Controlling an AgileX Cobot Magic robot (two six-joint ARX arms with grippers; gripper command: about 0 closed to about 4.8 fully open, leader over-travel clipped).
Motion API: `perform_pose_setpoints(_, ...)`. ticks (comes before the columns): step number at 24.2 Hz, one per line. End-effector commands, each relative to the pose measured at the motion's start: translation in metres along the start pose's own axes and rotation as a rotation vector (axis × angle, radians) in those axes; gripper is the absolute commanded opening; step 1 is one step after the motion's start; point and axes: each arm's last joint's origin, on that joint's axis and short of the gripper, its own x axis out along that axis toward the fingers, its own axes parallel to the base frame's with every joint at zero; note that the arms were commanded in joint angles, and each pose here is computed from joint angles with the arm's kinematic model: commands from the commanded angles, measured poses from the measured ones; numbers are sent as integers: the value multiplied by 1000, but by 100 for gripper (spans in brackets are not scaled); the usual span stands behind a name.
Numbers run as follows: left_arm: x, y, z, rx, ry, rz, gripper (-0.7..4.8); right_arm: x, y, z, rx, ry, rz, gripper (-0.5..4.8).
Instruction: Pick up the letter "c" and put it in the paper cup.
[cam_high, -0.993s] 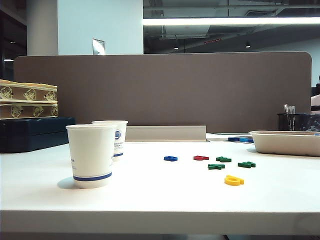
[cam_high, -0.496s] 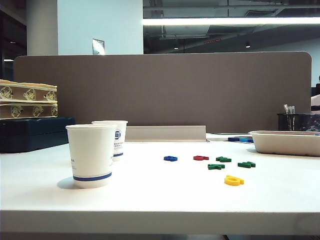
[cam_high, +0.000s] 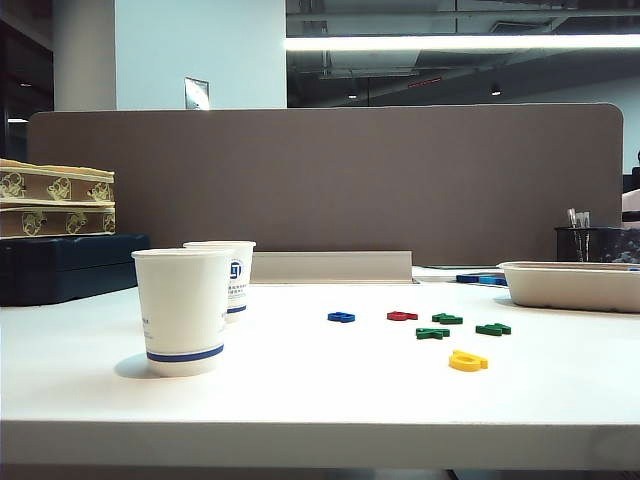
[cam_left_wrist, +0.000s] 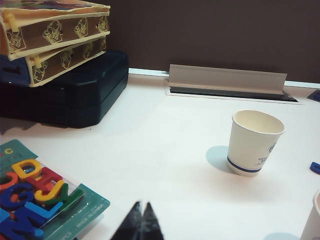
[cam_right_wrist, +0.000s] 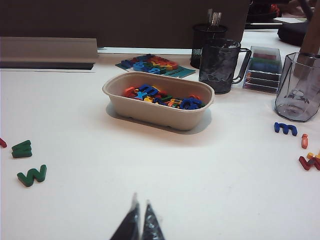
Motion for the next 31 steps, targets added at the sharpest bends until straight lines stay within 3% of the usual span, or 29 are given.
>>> perform_pose_setpoints(1, 0, 0, 2, 1, -11, -7, -6, 0, 0, 0, 6, -11, 3, 9)
perform_pose_setpoints(12, 0, 0, 2, 1, -11, -7, -6, -1, 0, 1, 8, -21, 3, 9)
perform_pose_setpoints(23, 0, 0, 2, 1, -11, -7, -6, -7, -1, 7, 22, -105, 15, 9)
perform_pose_setpoints(31, 0, 0, 2, 1, -11, -7, -6, -9, 0, 20, 37, -235, 46, 9)
